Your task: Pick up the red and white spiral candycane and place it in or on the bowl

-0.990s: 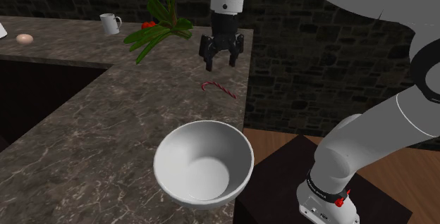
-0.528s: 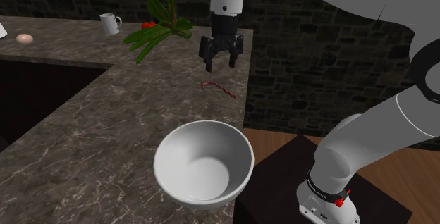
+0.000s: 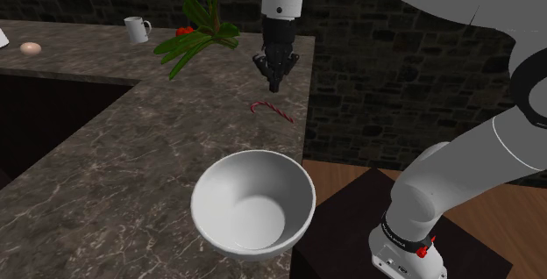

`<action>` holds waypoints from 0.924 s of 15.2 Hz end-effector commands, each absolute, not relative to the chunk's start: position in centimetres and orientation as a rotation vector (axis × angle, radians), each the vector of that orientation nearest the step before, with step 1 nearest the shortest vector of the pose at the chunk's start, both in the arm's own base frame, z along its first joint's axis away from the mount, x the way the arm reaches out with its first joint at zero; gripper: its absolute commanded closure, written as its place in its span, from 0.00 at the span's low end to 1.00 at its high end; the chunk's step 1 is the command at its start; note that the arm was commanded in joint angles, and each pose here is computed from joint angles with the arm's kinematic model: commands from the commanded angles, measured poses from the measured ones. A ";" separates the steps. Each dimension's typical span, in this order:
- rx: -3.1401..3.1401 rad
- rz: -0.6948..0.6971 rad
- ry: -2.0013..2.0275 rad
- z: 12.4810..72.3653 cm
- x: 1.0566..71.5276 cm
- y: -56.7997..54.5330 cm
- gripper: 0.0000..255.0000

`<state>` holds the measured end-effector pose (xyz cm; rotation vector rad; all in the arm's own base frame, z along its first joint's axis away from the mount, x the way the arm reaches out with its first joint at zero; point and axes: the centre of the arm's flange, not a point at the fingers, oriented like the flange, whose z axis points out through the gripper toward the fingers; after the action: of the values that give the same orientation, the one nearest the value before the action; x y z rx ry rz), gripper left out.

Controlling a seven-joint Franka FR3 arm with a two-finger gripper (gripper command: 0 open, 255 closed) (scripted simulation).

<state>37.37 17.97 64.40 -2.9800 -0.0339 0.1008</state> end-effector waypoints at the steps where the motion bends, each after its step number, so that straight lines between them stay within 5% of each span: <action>1: -2.980 0.101 -0.034 64.4 37.4 18.0 1.00; 2: -2.980 0.101 -0.034 64.4 37.4 18.0 1.00; 3: -2.980 0.101 -0.034 64.4 37.4 18.0 0.00; 14: -3.161 -0.007 -0.098 55.8 37.9 17.5 0.00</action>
<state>37.90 17.52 56.38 -3.1604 -0.0978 -0.0054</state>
